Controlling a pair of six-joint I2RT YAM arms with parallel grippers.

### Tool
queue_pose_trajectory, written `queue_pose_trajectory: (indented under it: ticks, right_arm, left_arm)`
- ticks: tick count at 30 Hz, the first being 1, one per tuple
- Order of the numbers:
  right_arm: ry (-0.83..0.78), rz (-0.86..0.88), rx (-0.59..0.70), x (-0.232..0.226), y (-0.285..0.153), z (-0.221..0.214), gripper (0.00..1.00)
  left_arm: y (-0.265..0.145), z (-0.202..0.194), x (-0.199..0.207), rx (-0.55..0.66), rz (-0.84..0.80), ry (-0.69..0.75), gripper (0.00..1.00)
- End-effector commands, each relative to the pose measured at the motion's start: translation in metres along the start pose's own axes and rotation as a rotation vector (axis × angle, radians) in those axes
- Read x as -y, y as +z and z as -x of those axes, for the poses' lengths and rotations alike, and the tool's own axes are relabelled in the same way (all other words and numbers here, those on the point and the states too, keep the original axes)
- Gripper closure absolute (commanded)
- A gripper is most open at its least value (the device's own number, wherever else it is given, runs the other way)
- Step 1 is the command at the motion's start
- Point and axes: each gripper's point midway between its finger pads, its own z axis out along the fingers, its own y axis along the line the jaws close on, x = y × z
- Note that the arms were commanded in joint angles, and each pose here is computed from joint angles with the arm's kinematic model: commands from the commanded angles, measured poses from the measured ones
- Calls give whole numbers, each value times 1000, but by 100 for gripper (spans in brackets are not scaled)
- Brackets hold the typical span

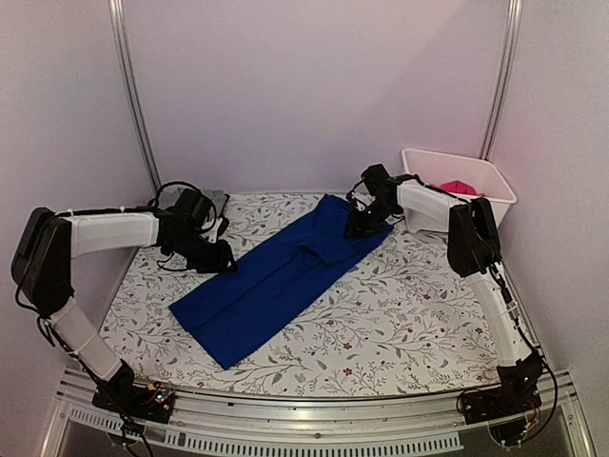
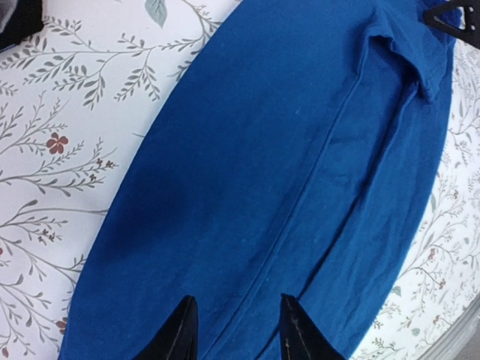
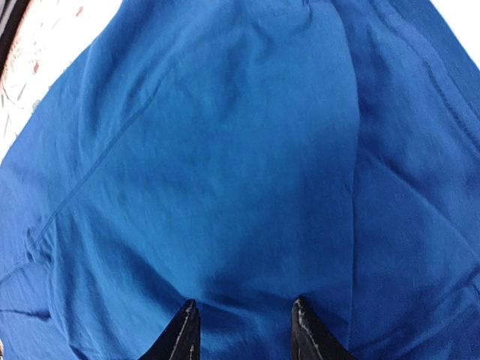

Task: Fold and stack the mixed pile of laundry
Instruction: Rotate the rectangle-folded T-shirt at the center of the board.

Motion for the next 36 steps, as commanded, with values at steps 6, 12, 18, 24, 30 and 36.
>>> queue_pose_trajectory:
  ticks: [6,12,18,24,30,36]
  right_arm:
    - [-27,29,234,-33,-104,53,55]
    - [-2,57,222,-41,-116,47,54]
    - [28,60,170,-39,-119,23,54]
    - [62,46,78,-33,-113,-16,54]
    - [63,68,3,-52,-101,-54,58]
    - [62,70,-80,-68,-70,-82,67]
  left_arm:
    - [23,-30,-39,-163,302,123,73]
    - [38,-72,-47,-302,383,156,79]
    - [43,-163,-23,-510,354,187,85]
    - [28,-221,44,-614,206,227,85]
    - [-1,-183,111,-450,15,257,63]
    - [-17,-115,106,-269,6,182,59]
